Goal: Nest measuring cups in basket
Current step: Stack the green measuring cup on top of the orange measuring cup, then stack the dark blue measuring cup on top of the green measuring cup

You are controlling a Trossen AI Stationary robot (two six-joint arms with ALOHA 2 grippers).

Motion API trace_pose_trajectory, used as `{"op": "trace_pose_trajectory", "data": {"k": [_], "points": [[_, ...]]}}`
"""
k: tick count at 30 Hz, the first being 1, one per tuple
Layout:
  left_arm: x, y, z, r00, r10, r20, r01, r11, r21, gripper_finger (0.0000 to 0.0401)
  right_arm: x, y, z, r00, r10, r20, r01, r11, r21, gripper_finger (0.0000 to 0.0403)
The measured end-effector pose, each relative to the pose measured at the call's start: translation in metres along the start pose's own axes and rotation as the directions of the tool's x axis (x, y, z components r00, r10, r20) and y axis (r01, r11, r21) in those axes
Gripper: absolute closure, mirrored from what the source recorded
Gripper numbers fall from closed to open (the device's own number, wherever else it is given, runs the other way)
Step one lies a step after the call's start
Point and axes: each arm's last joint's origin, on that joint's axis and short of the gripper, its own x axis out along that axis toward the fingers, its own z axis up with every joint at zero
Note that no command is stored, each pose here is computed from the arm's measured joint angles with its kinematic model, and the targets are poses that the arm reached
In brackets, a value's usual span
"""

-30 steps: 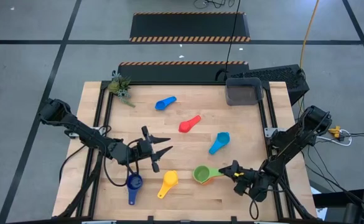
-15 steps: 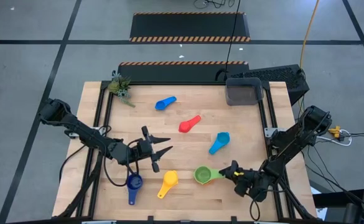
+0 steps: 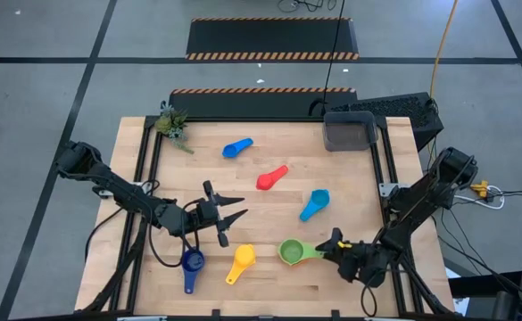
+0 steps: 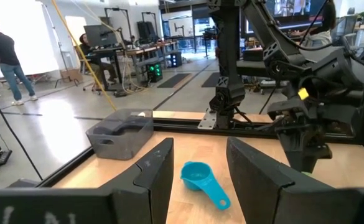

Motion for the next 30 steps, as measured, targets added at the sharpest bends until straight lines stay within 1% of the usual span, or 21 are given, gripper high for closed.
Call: {"op": "trace_pose_trajectory", "data": {"k": [6,9,15,18,21,26,28,30], "points": [[0.0,0.0,0.0,1.0,0.0,0.0,0.0,1.0,-0.007,0.0249,-0.007,-0.005,-0.006,0.995,0.104,-0.009,-0.103,0.99,0.093,0.0229],[0.0,0.0,0.0,1.0,0.0,0.0,0.0,1.0,-0.007,0.0249,-0.009,-0.004,-0.01,0.99,0.134,-0.033,-0.129,0.985,0.114,0.0229],[0.0,0.0,0.0,1.0,0.001,0.0,-0.001,1.0,-0.015,0.0249,-0.011,-0.005,-0.012,0.989,0.14,-0.048,-0.131,0.979,0.154,0.0229],[0.001,0.001,0.0,1.0,0.003,0.0,-0.003,1.0,-0.029,0.0249,-0.013,-0.008,-0.011,0.99,0.136,-0.038,-0.124,0.967,0.224,0.0229],[0.001,0.001,0.0,1.0,0.002,-0.002,-0.002,1.0,-0.029,0.0249,-0.016,-0.011,-0.01,0.991,0.13,-0.019,-0.116,0.93,0.348,0.0229],[0.001,0.0,-0.003,0.999,-0.027,-0.02,0.026,0.998,-0.048,0.0249,-0.026,-0.023,-0.008,0.993,0.109,0.038,-0.111,0.819,0.563,0.0229],[0.001,-0.001,-0.003,0.999,-0.049,-0.022,0.047,0.997,-0.067,0.0249,-0.031,-0.029,-0.007,0.994,0.092,0.064,-0.112,0.777,0.619,0.0229],[0.001,-0.002,-0.003,0.996,-0.083,-0.029,0.081,0.994,-0.078,0.0249,-0.035,-0.035,-0.006,0.996,0.049,0.079,-0.089,0.741,0.666,0.0229]]}}
